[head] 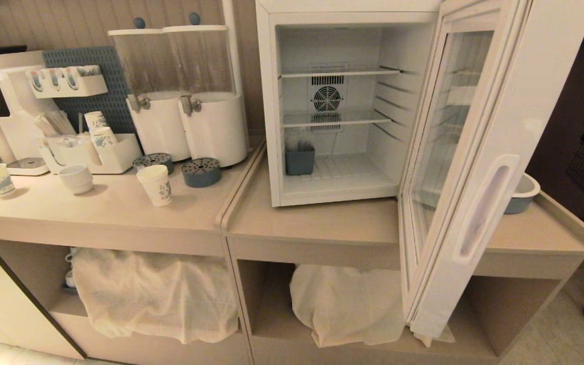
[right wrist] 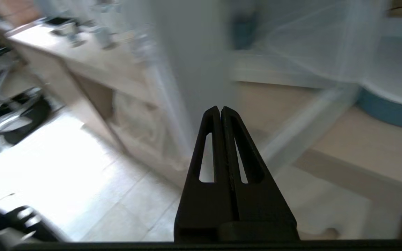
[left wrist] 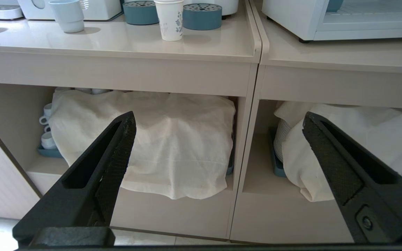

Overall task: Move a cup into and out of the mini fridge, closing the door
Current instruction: Close the freezer door

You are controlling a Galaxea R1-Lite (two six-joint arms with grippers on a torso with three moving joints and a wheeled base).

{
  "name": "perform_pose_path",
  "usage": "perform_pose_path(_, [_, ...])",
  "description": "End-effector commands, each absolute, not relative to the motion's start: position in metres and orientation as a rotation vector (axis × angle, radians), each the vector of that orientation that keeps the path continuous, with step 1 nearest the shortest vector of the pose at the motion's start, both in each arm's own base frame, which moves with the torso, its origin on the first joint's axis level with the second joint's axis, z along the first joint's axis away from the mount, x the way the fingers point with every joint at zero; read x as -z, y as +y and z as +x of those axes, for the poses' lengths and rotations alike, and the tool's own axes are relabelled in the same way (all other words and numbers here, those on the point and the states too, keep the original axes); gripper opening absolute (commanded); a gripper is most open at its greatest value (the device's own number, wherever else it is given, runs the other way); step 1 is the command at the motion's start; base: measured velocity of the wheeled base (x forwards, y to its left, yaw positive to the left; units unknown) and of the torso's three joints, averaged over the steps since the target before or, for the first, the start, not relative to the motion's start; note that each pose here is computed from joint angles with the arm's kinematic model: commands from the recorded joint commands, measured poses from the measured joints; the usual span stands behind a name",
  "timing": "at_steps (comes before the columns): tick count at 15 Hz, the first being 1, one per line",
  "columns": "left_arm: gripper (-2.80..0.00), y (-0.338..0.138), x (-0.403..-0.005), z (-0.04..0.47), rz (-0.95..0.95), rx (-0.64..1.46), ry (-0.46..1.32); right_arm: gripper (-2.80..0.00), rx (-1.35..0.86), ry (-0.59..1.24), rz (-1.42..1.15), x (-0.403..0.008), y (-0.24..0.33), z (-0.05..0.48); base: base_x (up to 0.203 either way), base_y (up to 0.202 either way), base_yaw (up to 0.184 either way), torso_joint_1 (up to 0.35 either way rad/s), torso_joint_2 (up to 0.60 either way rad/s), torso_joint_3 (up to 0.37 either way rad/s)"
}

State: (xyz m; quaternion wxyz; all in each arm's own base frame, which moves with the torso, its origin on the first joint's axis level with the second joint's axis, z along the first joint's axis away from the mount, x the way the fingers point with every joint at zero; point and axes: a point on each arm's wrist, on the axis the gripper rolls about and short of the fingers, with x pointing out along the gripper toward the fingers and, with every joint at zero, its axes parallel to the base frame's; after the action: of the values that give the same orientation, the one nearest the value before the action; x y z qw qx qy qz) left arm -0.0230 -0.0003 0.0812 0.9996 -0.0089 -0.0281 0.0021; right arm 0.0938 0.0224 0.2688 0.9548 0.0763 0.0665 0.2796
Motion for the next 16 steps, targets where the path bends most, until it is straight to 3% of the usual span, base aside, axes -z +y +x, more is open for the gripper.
perform_pose_path(1, [0.0,0.0,-0.076,-0.022,-0.015,-0.004,-0.038,-2.8,-0.567,0.167,0.185,-0.256,0.0,0.108,0.0,0.0,0.0,0.0,0.0,0.0])
perform_pose_path(6, [0.0,0.0,-0.076,-0.022,-0.017,-0.004,-0.038,-2.8,-0.803,0.201,0.255,-0.23,-0.04,0.132,0.0,0.0,0.0,0.0,0.0,0.0])
perform_pose_path(12, [0.0,0.0,-0.076,-0.022,-0.017,-0.004,-0.038,-2.8,-0.827,0.306,0.108,-0.212,0.015,0.172,0.0,0.0,0.0,0.0,0.0,0.0])
perform_pose_path(16, [0.0,0.0,-0.077,-0.022,-0.017,-0.004,-0.04,-2.8,-0.809,0.266,0.125,-0.217,0.035,0.201,0.0,0.0,0.0,0.0,0.0,0.0])
